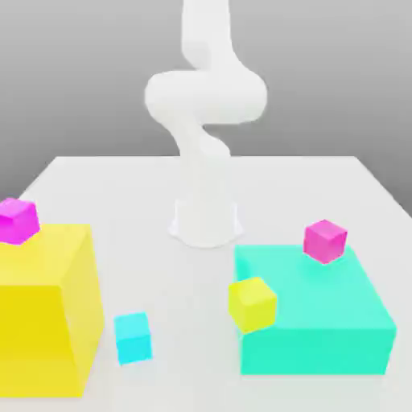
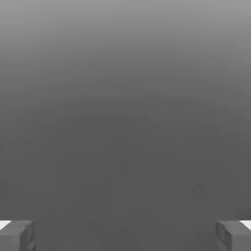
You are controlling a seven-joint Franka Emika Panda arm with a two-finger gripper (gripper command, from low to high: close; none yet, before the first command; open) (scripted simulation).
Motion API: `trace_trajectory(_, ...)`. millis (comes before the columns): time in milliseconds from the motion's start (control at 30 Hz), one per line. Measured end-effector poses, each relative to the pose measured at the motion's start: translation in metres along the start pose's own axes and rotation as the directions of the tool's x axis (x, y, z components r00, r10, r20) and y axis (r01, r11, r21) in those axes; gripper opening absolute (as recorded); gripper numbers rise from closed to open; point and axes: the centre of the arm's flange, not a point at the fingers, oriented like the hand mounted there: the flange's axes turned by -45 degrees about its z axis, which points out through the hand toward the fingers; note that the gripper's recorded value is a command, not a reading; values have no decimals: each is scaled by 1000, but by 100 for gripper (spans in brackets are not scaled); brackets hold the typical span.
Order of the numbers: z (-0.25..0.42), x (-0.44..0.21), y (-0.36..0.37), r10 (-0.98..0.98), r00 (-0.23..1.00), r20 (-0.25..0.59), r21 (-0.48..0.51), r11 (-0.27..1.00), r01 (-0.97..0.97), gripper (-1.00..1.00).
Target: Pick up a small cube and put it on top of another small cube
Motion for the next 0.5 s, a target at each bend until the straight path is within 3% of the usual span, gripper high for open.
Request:
trace_trajectory(267,181,-65,55,418,885,205,-197,903,-381,0)
trace_trajectory(500,291,-173,108,733,629,260,-426,671,-607,0)
